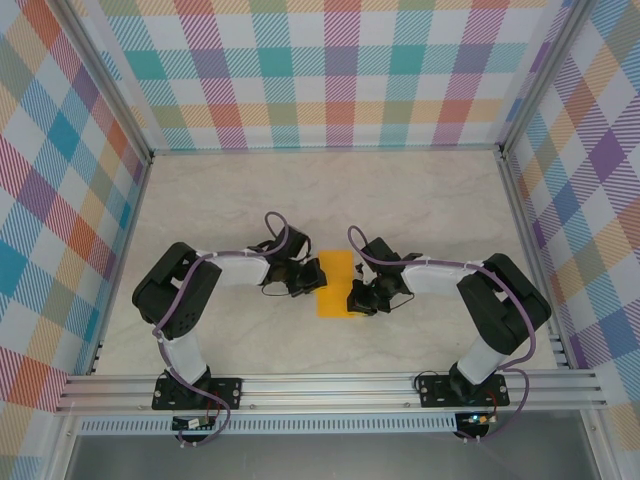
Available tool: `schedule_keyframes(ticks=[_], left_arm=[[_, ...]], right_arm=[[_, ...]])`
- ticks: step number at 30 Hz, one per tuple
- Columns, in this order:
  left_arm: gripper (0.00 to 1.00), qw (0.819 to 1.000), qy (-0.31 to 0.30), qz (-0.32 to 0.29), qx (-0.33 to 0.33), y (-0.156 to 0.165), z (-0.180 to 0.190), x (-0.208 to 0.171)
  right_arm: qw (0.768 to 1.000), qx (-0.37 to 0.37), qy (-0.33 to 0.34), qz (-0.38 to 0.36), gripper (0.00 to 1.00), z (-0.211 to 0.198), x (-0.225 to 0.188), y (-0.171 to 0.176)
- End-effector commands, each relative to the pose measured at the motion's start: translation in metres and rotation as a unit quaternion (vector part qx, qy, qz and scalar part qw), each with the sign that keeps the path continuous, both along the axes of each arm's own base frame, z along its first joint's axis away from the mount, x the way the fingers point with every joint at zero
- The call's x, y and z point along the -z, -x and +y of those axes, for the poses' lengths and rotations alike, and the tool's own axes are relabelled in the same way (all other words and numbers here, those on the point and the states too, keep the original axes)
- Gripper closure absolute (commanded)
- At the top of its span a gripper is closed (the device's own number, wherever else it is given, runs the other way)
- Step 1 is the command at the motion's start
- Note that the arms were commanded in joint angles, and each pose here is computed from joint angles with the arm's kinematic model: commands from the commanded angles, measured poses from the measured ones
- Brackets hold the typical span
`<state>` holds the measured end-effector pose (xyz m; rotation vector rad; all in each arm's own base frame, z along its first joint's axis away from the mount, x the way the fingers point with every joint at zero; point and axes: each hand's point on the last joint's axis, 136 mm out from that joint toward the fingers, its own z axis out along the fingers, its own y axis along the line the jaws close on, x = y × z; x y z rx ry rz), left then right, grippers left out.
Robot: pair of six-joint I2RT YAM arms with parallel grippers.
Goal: Fold a paper plane with a square sheet of paper (pick it up from the middle)
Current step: Fold the triangle a second time at the center of the table.
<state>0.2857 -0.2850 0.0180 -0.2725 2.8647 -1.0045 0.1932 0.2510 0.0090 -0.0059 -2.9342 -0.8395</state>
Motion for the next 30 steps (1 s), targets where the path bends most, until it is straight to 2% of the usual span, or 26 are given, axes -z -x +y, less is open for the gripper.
schedule_keyframes(ticks=[1, 9, 16, 23, 30], left_arm=[[0.94, 0.988, -0.118, -0.010, -0.095, -0.028, 0.066, 0.024], [0.94, 0.989, -0.099, -0.068, -0.087, -0.042, 0.076, -0.021], [0.92, 0.994, 0.003, -0.106, -0.041, -0.014, 0.044, -0.068], [0.93, 0.995, 0.037, -0.088, 0.013, 0.020, 0.003, -0.056], [0.94, 0.997, 0.038, -0.066, 0.029, 0.016, -0.024, -0.033]], right_arm=[[0.985, 0.011, 0.160, 0.060, 0.91, -0.064, 0.050, 0.039], [0.987, 0.010, 0.153, 0.054, 0.91, -0.060, 0.046, 0.035], [0.988, 0.008, 0.149, 0.049, 0.92, -0.058, 0.037, 0.032], [0.989, 0.000, 0.139, 0.055, 0.92, -0.054, 0.032, 0.034], [0.990, -0.008, 0.133, 0.056, 0.92, -0.050, 0.029, 0.033]])
